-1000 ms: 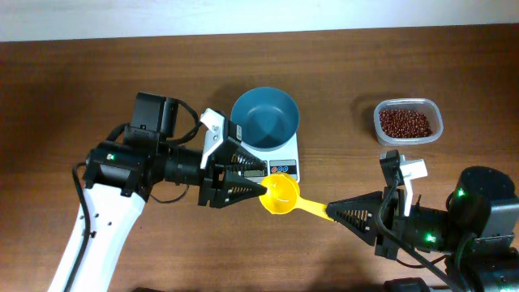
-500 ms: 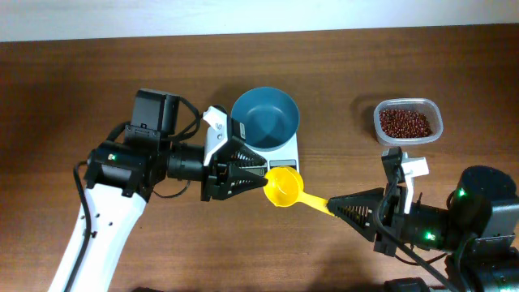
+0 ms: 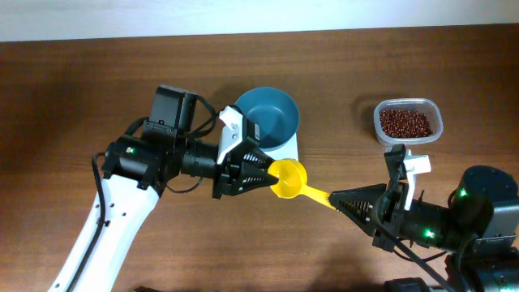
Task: Scoop item into bowl and weigh 50g on scale
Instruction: 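Lift the scoop over the teal bowl holding it with both grippers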
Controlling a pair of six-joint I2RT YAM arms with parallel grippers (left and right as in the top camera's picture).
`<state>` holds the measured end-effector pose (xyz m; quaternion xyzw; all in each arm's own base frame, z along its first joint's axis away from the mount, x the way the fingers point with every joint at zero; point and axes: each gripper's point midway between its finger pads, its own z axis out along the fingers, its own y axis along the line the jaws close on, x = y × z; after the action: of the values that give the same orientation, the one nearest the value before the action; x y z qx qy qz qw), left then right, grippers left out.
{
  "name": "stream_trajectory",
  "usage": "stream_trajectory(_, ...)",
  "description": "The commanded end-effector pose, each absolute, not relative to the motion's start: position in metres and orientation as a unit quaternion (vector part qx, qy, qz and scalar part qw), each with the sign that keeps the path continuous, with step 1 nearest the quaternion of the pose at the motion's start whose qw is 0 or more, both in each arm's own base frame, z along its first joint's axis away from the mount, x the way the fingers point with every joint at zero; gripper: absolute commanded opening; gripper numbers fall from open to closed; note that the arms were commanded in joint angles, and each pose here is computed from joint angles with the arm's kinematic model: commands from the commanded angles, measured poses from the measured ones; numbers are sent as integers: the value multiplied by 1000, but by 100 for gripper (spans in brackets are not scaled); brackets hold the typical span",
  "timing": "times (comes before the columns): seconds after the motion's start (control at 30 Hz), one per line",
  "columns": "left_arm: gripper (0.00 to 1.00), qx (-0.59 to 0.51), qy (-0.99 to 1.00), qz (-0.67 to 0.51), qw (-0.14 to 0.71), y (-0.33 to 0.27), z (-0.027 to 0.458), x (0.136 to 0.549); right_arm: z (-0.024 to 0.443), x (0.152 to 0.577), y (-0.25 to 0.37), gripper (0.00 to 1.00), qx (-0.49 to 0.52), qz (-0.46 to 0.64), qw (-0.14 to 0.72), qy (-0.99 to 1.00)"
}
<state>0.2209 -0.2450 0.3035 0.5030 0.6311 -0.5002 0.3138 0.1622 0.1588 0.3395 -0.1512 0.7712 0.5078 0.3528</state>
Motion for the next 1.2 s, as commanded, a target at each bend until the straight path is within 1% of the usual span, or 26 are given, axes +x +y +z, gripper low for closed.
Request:
stream_trajectory(0.0,33,508,628,-490,327,-247,307,228,338,167,157,4,-138,500,357,777)
stream_trajectory(0.33,30,524,627,-471,332,-255,303,230,340,169,156,4,-114,510,346,780)
stream_trajectory(0.43,29,536,613,-470,342,-261,306,229,336,177,152,4,-81,502,344,789)
stream_trajectory(0.53,29,542,607,-468,345,-264,307,228,337,182,153,4,-81,503,344,789)
stream_trajectory(0.63,22,542,614,-460,345,-264,303,230,334,187,153,4,-78,503,339,791)
stream_trajectory(0.73,17,543,611,-459,349,-265,305,231,332,194,154,4,-75,503,333,794)
stream_trajectory(0.87,17,546,604,-458,356,-266,307,233,324,205,155,4,-66,504,318,800)
stream_trajectory(0.97,17,546,603,-459,357,-266,308,233,327,212,157,4,-68,514,317,795)
stream_trajectory(1.17,19,546,604,-458,356,-267,307,234,340,216,170,4,-111,535,326,772)
